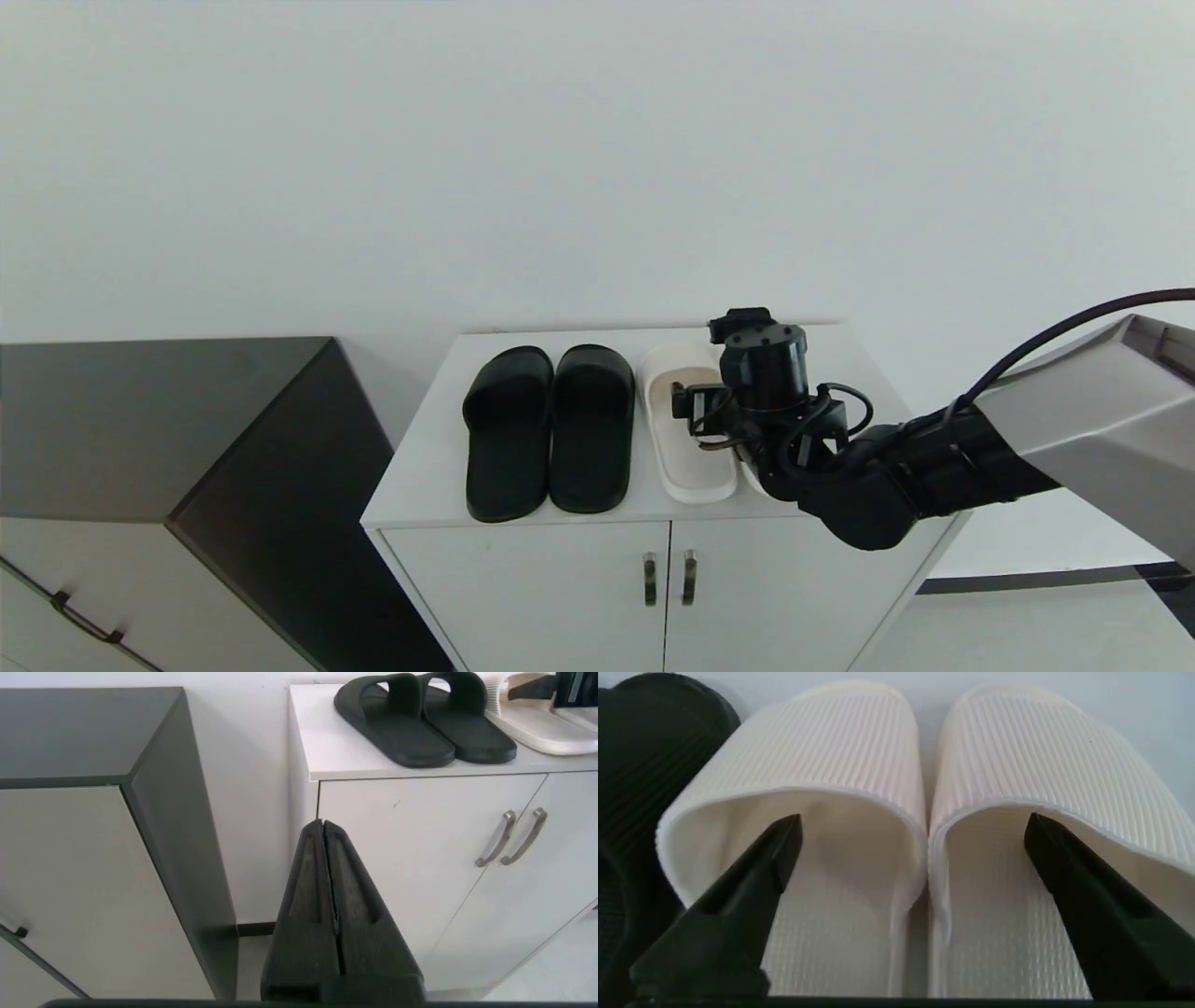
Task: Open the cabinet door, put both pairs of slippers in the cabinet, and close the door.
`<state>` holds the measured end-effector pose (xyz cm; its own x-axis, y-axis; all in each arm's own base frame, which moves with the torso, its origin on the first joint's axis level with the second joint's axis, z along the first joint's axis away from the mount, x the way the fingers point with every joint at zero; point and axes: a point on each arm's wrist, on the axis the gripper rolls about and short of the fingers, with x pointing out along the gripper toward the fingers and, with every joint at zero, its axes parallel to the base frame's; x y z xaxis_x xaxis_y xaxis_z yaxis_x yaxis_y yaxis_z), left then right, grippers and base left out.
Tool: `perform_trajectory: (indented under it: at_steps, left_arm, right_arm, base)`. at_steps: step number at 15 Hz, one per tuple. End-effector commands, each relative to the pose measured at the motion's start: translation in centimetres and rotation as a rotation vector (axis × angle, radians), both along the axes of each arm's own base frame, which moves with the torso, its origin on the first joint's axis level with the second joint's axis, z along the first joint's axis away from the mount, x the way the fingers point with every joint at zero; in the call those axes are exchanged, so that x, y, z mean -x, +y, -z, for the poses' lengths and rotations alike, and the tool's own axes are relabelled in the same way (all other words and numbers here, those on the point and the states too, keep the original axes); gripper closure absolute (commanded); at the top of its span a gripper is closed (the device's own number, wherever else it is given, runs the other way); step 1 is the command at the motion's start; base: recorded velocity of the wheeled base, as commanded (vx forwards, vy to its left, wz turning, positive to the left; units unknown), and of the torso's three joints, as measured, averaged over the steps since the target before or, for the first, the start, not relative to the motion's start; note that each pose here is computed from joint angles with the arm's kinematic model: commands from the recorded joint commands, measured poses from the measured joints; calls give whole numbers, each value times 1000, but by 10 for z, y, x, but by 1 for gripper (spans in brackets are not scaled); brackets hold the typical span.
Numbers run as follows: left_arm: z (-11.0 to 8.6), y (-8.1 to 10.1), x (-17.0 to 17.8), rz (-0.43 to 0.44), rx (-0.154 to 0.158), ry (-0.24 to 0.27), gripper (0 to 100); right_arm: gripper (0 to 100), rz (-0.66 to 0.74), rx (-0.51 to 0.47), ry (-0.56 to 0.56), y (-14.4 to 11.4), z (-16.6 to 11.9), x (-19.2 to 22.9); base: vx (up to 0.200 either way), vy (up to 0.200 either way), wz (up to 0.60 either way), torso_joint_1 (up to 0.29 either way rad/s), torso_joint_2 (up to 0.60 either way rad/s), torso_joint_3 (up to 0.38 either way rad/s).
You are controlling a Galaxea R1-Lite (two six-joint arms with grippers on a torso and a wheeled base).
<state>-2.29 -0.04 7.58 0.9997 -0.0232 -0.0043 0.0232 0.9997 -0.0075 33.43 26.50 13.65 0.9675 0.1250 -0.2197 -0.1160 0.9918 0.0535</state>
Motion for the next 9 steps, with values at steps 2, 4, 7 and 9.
perform_trajectory:
  at_steps: [2,4,7,9]
  left_arm:
    - [0,0,0,0,0,0,100]
    - [0,0,0,0,2,2,100]
    - [0,0,0,0,3,0,100]
    - [0,0,0,0,3,0,100]
  right_arm:
    - [100,6,5,4,1,5,-5]
    - [100,6,10,-4,2,4,-8]
    - [100,9,16,-22,0,-4,-6]
    - [100,6,6,-45,-9,-23,6]
  base:
    - [0,0,0,0,0,0]
    - [0,0,0,0,0,0]
    - [0,0,0,0,0,0]
    - [0,0,0,0,0,0]
